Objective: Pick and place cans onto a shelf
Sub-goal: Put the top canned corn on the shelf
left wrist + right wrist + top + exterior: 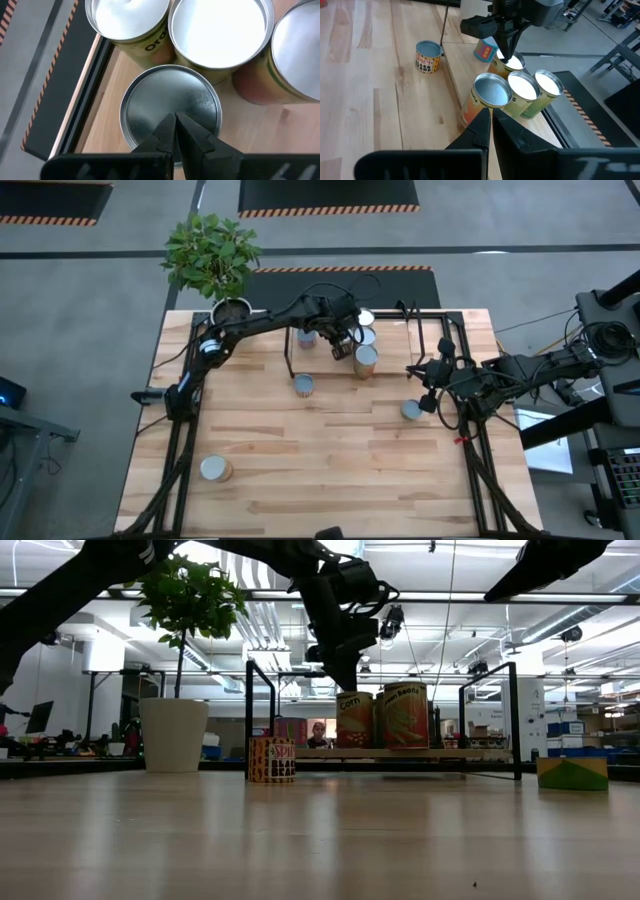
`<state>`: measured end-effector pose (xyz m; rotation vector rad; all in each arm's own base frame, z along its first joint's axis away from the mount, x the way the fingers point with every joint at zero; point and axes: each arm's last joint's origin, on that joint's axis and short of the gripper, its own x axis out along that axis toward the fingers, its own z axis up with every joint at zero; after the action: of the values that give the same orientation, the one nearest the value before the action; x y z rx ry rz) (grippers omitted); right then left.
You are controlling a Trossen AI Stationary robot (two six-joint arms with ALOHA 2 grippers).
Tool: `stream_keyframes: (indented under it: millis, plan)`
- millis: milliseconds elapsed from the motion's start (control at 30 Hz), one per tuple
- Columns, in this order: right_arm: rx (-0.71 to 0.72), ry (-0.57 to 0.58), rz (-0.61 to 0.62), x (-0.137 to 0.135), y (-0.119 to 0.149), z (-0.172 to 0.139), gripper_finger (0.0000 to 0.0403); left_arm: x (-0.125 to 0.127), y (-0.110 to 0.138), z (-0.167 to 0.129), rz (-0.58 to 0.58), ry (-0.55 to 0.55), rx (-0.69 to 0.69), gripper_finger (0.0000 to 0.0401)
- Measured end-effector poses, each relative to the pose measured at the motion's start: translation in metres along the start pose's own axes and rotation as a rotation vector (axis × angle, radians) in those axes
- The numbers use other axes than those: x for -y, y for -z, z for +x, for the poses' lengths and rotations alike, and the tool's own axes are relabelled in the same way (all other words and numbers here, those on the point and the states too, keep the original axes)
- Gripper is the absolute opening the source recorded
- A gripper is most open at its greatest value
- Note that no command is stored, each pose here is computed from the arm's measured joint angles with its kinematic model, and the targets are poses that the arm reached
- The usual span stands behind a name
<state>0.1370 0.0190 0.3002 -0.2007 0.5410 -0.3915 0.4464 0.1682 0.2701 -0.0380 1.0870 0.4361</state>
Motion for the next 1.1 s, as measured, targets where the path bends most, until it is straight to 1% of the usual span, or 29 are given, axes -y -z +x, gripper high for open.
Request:
stream_keyframes:
  millis: [1100]
  plan:
    - [0.0, 0.0, 0.0, 0.0, 0.0001, 0.0001, 0.0009, 0.0045, 0.0001, -0.0037, -0.05, 0.006, -0.002, 0.0]
